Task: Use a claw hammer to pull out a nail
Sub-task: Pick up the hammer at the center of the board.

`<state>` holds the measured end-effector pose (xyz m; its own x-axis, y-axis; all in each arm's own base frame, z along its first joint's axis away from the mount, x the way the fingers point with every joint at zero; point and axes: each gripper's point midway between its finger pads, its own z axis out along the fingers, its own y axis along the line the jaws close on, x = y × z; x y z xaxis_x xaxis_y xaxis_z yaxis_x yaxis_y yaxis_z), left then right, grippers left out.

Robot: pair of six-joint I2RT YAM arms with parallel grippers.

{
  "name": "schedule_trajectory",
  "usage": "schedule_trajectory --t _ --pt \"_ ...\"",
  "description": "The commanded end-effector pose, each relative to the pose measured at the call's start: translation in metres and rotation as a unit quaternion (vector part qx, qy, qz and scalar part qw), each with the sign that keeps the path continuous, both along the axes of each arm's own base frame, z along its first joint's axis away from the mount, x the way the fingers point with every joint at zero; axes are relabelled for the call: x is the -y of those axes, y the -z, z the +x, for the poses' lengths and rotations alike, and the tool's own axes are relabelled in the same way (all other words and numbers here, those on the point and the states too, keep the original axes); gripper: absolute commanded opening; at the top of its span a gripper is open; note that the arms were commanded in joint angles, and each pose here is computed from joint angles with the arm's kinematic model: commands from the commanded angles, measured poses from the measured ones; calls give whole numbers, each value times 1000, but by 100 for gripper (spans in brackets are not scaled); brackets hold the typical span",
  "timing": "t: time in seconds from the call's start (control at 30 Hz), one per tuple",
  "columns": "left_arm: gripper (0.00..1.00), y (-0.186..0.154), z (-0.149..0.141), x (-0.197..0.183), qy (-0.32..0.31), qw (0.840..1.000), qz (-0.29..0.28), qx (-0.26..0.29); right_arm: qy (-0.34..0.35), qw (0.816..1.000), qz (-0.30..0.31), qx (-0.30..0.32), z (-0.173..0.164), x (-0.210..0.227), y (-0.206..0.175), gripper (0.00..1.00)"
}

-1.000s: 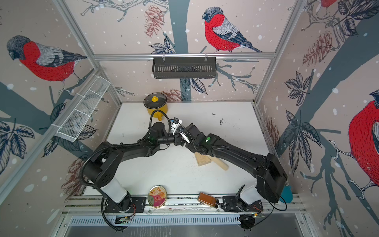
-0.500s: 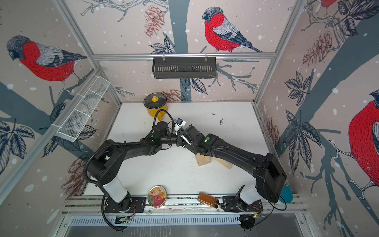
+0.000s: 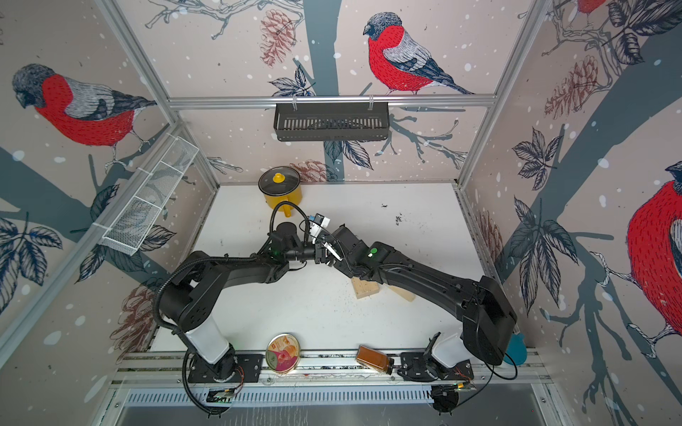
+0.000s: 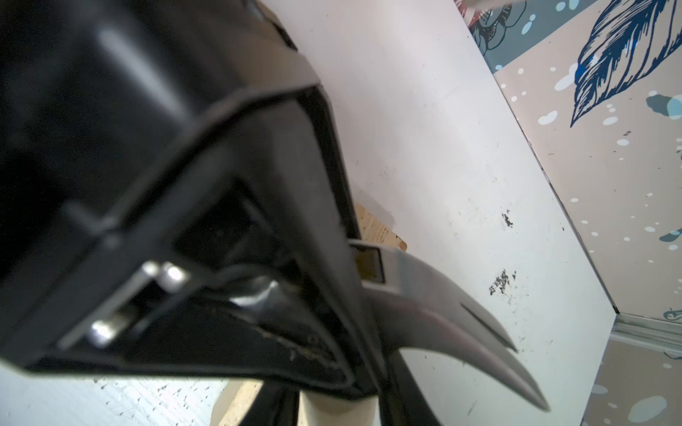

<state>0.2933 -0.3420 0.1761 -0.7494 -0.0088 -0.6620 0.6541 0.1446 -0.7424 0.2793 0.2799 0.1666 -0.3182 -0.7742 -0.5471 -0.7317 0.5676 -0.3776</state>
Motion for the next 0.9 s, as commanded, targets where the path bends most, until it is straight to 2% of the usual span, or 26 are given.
schedule_trajectory --t 0.0,0.3,0.5,0.73,0.87 --pt "0 -30 -10 -3 30 998 -53 26 35 998 40 39 17 -6 -17 43" --pt "0 -40 -5 -12 22 996 -79 25 51 997 29 42 19 0 -16 65" --pt "0 -39 2 -18 10 996 -93 10 69 995 41 53 17 10 -30 73" --pt "0 -42 17 -33 -19 992 -126 -13 88 988 106 71 8 21 -63 78" --pt "0 -43 25 -40 -34 989 -140 -24 123 973 172 88 11 36 -93 80"
